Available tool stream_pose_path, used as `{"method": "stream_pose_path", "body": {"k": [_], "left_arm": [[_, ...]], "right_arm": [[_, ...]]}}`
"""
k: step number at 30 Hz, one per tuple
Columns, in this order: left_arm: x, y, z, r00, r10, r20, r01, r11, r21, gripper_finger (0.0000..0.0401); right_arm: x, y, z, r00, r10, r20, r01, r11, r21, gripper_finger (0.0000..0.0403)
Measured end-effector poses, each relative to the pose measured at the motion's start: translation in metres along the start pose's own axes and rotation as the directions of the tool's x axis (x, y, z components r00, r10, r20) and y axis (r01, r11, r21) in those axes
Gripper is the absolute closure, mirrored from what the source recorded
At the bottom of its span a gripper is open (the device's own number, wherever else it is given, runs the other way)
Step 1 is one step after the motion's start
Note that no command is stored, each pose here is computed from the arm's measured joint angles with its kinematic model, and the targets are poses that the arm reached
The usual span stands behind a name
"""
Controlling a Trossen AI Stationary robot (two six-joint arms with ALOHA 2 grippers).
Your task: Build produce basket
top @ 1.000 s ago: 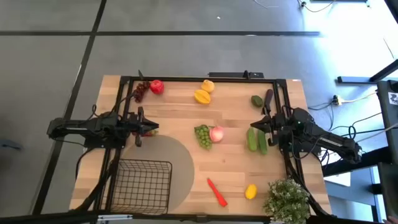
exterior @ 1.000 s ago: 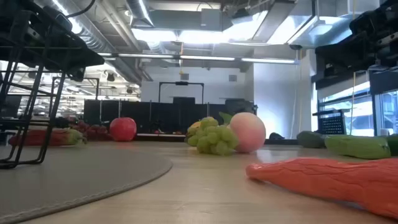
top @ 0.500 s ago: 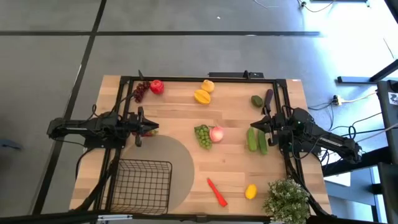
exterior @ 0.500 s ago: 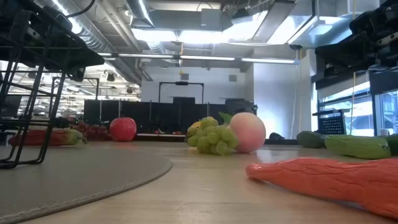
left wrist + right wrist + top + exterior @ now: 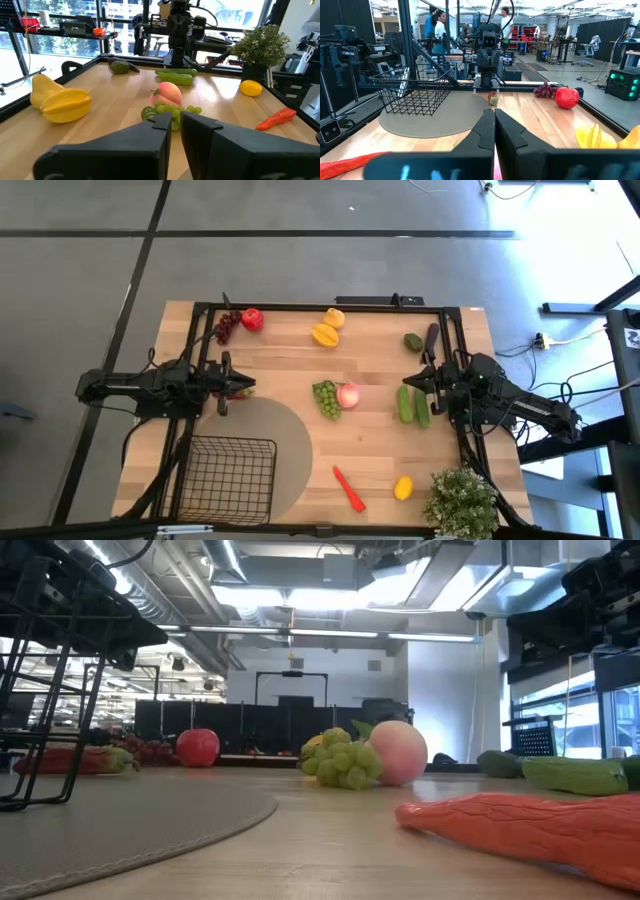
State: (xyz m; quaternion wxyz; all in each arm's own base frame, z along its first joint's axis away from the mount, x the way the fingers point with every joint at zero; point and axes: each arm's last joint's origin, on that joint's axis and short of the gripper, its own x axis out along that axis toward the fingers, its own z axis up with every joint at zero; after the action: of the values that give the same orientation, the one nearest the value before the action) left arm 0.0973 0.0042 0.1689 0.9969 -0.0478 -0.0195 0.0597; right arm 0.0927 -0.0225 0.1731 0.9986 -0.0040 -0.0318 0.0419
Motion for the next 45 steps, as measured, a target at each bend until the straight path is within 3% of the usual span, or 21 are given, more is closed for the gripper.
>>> {"method": "stream_pose_path", "body": {"k": [40, 45], "left_arm": [[0.0, 0.0, 0.0, 1.0, 0.001, 0.0, -0.001, 1.0, 0.0, 0.037], [-0.0009, 0.0017, 0.0091, 0.995, 0.078, 0.069, -0.084, 0.992, 0.091, 0.037]], "right_arm": [[0.0, 0.0005, 0.0016, 1.0, 0.018, 0.015, -0.017, 1.0, -0.007, 0.0402], [-0.0001, 0.0022, 0.0015, 0.997, 0.074, 0.013, -0.074, 0.997, -0.003, 0.0402]]}}
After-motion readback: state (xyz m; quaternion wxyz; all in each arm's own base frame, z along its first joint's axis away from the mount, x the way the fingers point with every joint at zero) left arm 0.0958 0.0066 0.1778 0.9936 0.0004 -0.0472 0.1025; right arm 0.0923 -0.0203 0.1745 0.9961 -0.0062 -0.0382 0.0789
